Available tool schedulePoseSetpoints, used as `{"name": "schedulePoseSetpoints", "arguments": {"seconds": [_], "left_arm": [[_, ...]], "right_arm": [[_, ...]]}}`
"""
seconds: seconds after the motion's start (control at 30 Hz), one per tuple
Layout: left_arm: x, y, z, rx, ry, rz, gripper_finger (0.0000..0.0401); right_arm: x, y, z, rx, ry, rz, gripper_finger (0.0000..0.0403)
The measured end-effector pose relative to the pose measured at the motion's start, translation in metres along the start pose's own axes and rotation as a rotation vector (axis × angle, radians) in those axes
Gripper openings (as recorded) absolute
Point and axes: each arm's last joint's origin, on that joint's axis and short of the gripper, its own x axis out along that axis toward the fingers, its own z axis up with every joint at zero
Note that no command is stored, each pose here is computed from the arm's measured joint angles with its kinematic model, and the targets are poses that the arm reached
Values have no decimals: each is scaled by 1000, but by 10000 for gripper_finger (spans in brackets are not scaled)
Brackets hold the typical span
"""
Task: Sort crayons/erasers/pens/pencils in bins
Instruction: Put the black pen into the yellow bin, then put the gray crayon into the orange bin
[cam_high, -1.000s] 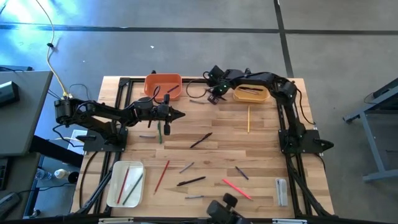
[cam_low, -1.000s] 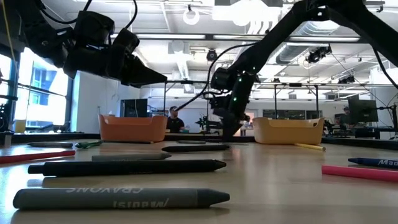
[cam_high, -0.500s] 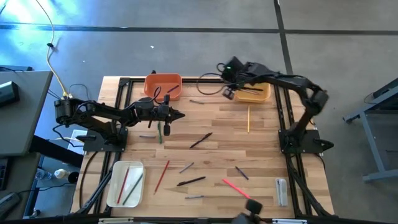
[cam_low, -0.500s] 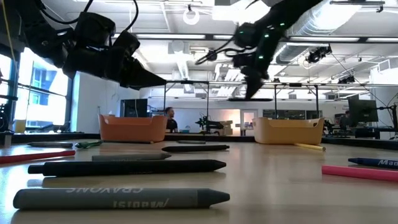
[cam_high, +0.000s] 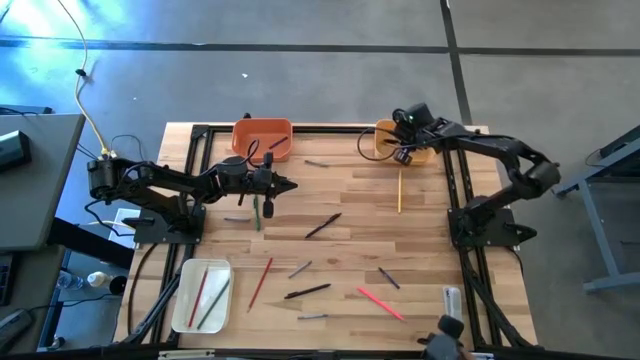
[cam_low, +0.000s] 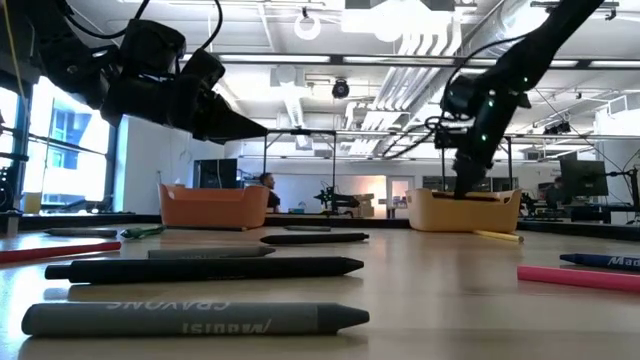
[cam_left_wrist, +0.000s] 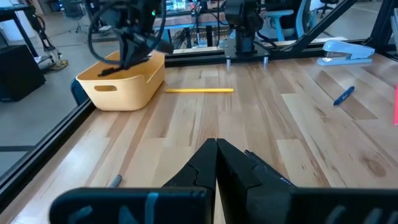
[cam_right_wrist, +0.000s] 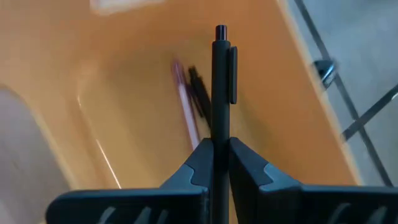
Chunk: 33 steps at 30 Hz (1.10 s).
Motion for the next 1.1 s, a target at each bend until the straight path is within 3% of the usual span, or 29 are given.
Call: {"name": "schedulePoseSetpoints", "arguments": {"seconds": [0.27, 0.63, 0.8, 0.97, 1.1], "left_arm": [[0, -1, 0, -15, -1, -5, 0], [14, 1, 19, 4, 41, 3, 0], [26, 8, 37, 41, 133, 16, 0], [33, 14, 57, 81, 205, 26, 0], [36, 19, 67, 116, 255, 57, 0]], "right_arm": [[19, 2, -9, 16, 42, 17, 23], [15, 0, -4, 79, 79, -20, 105], [5, 6, 1, 49, 82, -3, 87], [-15, 14, -1, 46, -116, 62, 14], [-31, 26, -14, 78, -358, 85, 14]]}}
